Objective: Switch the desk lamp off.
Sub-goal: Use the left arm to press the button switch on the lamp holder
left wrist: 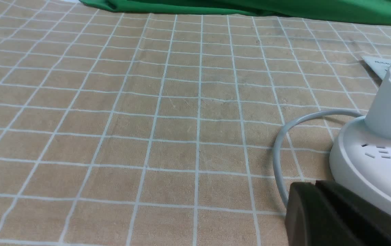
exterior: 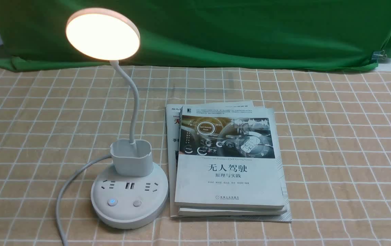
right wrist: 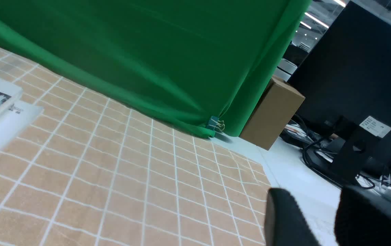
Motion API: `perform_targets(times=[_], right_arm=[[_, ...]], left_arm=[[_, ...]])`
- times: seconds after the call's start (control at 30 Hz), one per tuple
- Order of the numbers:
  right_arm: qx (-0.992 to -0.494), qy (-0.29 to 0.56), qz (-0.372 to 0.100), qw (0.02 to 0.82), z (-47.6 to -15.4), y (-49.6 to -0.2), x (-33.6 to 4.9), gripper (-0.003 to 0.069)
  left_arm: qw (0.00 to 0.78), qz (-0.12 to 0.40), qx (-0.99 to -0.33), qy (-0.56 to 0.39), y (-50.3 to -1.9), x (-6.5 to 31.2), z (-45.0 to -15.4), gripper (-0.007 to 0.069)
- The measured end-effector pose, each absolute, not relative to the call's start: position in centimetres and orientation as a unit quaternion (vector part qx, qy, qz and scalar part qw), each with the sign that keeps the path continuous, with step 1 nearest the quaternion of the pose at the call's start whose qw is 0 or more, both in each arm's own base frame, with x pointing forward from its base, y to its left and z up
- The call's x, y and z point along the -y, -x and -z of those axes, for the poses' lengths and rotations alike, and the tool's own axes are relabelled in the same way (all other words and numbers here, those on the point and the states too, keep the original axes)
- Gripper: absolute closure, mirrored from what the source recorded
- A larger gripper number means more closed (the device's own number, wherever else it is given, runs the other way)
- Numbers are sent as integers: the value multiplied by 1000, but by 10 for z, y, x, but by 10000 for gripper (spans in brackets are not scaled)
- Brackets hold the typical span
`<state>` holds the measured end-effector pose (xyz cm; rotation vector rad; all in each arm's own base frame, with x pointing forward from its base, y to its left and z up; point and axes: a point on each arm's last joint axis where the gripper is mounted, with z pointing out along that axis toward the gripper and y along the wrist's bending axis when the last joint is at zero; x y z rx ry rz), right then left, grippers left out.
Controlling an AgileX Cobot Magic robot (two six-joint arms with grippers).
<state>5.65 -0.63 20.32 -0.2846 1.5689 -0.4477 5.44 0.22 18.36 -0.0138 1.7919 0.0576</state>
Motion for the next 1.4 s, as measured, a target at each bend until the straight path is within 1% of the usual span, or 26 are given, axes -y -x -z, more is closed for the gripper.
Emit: perform_targets(times=[0.8,1.0,1.07,1.13,1.17,1.2,1.23,1.3,1.4], right_arm=[[-698,127,199,676,-203,-57,6,417],[-698,127,199,676,-203,-57,6,417],[-698,127,199,676,-203,-57,6,417],[-698,127,199,676,-203,-57,6,417],[-698,127,199,676,-203,-57,6,417],[-698,127,199,676,-203,-57,6,417],[-698,127,199,676,-203,-57,6,417],[-698,127,199,676,-203,-57,6,417],[-698,127,199,676,-203,-57,6,417]], left_arm=[[624,-25,-781,6,-54,-2,-184,620],[641,-21,-768,11,-55,-2,-187,620],[670,18,-740,47,-56,-1,-194,620],[696,82,-705,108,-57,-1,-202,620],[700,99,-696,125,-57,-1,-203,620],[713,152,-661,177,-56,-3,-209,620],[718,180,-640,206,-56,-4,-212,620],[723,211,-612,239,-56,-6,-216,620],[729,223,-595,253,-55,-7,-218,620]])
